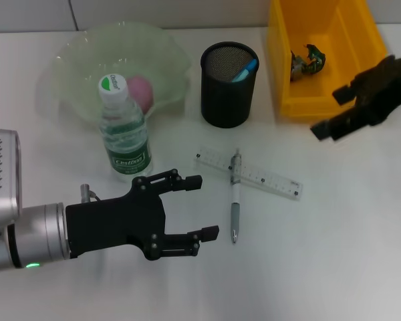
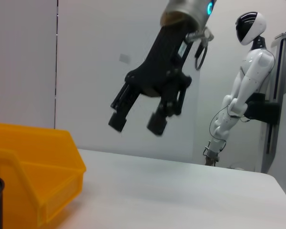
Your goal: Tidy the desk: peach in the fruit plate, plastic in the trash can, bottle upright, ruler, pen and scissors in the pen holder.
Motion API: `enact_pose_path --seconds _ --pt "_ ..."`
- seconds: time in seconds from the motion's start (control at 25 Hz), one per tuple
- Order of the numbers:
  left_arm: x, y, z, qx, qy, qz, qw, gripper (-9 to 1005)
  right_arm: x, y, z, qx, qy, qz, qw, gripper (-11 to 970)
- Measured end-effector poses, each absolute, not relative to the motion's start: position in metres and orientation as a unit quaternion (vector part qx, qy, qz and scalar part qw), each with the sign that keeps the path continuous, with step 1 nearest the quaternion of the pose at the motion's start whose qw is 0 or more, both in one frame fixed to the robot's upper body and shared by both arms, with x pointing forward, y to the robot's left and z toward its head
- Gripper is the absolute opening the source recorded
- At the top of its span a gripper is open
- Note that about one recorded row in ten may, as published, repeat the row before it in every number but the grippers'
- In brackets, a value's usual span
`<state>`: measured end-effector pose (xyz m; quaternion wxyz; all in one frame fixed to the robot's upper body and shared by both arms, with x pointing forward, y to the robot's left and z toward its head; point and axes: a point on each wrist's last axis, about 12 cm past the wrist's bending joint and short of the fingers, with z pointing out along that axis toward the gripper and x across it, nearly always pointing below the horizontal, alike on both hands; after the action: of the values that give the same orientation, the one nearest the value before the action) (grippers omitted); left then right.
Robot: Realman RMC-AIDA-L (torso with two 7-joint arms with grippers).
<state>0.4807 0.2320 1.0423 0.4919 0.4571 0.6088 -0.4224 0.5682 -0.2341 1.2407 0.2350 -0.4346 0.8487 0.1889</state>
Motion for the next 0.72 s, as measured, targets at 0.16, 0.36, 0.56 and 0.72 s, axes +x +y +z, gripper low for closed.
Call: enact_pose_path --seconds 0.16,0.36,0.56,0.72 --pt "0.481 0.232 1.043 0.457 0.609 -0.422 0.492 832 0.569 -0.222 1.223 -0.525 0.812 0.153 0.205 831" --pt "0.481 0.232 1.043 0.457 0.608 -0.422 0.492 832 0.573 -0.204 1.198 -0.578 0.781 0.128 0.198 829" --pt "0.481 0.233 1.043 0.456 0.61 -0.421 0.493 832 0.579 -0.197 1.18 -0.578 0.776 0.127 0.22 829" --pt "0.479 0.235 1.041 0.453 0.612 -0.421 0.492 832 0.58 -0.193 1.17 -0.572 0.764 0.159 0.252 829"
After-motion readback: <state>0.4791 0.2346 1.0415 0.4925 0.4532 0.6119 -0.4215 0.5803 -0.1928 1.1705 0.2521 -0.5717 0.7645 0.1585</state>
